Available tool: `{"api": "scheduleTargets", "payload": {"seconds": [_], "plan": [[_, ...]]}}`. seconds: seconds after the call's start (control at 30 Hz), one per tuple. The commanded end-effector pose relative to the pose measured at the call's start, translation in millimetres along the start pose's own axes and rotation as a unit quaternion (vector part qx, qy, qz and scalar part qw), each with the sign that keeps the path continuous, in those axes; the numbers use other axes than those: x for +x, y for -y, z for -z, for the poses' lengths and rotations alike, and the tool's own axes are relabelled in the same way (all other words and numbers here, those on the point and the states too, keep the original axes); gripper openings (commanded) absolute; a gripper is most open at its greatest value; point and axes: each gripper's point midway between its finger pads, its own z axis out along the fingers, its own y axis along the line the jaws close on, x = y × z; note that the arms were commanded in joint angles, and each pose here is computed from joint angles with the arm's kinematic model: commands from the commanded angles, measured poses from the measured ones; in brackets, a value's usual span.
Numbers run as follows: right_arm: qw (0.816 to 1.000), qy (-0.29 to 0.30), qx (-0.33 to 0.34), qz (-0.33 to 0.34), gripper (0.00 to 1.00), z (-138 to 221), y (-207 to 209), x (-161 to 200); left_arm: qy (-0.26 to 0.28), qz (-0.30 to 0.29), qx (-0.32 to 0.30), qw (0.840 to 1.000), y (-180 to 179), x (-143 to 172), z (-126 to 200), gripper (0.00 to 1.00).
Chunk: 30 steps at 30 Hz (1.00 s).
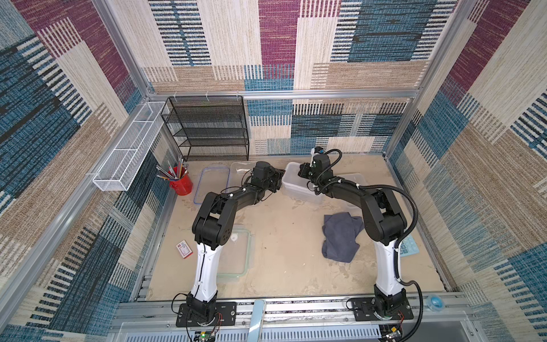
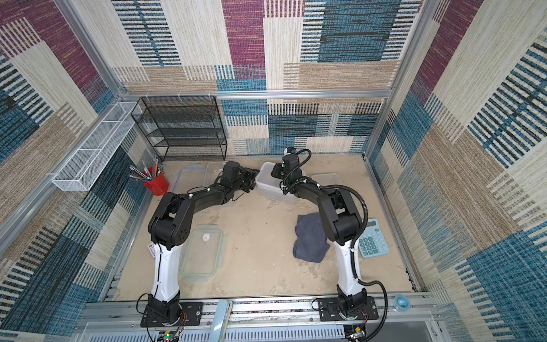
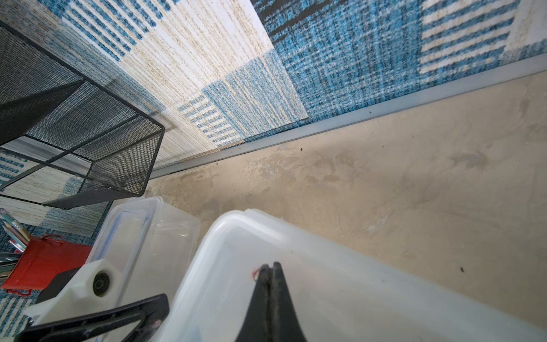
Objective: Wipe the insides of the lunch boxes
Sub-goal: Open the fastener of the lunch box.
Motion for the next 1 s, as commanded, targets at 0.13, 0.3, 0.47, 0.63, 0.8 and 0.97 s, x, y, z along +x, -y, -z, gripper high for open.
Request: {"api": "scheduleTargets", "payload": {"seconds": [0.13,0.3,0.47,0.63,0.8,0.97], "plan": [[0.94,-0.295,0.165,-0.049,0.0,38.1,89.8,166.7,-0.069,-0.025,0.106,0.992,56.2,36.5,10.0,0.29],[0.939,-0.297,0.165,-0.05,0.0,39.0,90.1,169.4,-0.053,-0.049,0.102,0.992,59.1,33.9,15.9,0.14],[0.938,-0.298,0.168,-0.05,0.0,41.5,92.1,171.3,-0.041,-0.073,0.1,0.991,67.0,31.1,18.9,0.0],[0.937,-0.3,0.175,-0.048,0.0,44.2,95.7,174.0,-0.036,-0.099,0.097,0.99,71.8,29.9,18.9,0.0],[0.935,-0.303,0.177,-0.048,0.0,45.7,98.2,178.1,-0.023,-0.134,0.086,0.987,74.8,27.9,24.9,0.0],[0.934,-0.306,0.178,-0.049,0.0,46.5,99.2,180.9,-0.011,-0.16,0.081,0.984,76.4,24.7,26.5,0.0]]}}
